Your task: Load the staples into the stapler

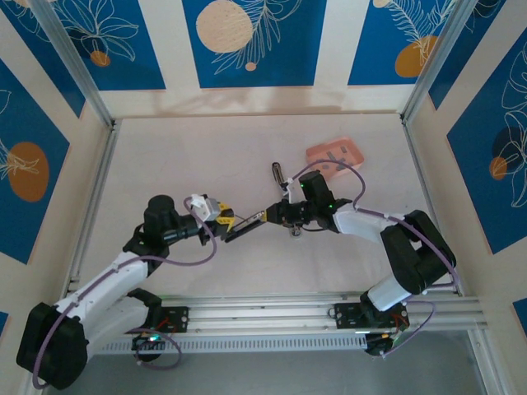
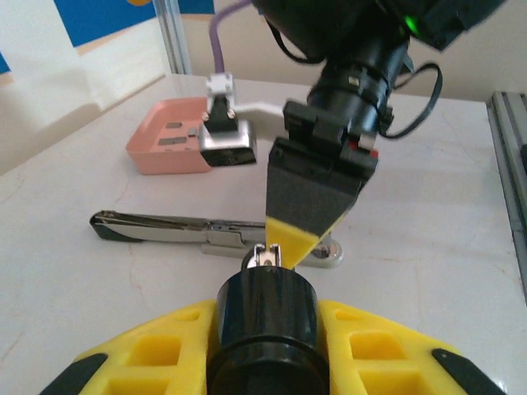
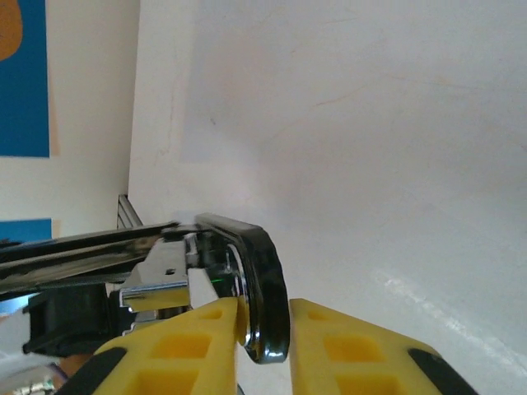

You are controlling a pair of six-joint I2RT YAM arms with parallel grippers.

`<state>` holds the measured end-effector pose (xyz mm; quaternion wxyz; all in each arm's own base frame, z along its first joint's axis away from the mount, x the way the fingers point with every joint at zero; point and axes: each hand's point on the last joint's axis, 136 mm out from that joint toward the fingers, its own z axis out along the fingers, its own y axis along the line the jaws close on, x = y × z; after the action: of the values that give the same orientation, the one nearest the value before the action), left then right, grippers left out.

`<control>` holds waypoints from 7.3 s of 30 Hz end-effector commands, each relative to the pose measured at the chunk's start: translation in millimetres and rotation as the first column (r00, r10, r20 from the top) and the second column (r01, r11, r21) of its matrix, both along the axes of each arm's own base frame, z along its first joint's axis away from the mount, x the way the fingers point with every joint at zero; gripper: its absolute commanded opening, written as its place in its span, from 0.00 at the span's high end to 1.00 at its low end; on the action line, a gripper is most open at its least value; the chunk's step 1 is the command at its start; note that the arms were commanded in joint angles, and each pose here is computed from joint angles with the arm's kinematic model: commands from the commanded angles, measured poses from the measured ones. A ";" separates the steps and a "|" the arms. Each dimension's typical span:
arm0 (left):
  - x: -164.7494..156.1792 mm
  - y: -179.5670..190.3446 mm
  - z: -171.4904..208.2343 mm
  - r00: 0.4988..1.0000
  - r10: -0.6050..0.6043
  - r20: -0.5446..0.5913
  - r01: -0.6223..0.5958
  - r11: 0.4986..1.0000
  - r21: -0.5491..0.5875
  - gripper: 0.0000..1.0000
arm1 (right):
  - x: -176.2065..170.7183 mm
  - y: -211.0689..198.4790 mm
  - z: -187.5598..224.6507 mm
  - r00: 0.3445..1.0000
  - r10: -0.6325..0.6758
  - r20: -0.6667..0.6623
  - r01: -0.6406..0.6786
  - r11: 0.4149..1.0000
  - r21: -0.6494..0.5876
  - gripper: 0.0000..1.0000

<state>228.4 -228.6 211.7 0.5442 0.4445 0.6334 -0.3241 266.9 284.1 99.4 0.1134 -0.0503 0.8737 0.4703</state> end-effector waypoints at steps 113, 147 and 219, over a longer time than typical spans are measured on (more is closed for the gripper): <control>77.5 88.9 -26.8 0.654 0.700 -0.287 -0.716 0.695 0.066 0.27 | 91.9 16.9 -35.6 0.992 -0.039 0.122 0.116 0.676 -0.728 0.99; 77.9 129.3 -55.2 0.444 0.813 -0.376 -0.834 0.529 0.158 0.18 | 97.8 118.6 -45.0 0.993 -0.121 0.018 0.107 0.791 -0.603 0.65; 81.1 107.3 -49.4 0.528 0.743 -0.411 -0.774 0.621 0.128 0.17 | 113.4 44.2 -31.0 0.999 -0.028 0.025 0.038 0.747 -0.663 0.83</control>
<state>303.8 -125.6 147.3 0.4719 0.0347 0.8652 -0.1661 378.9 317.6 65.9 0.1050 -0.0754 0.9846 0.1179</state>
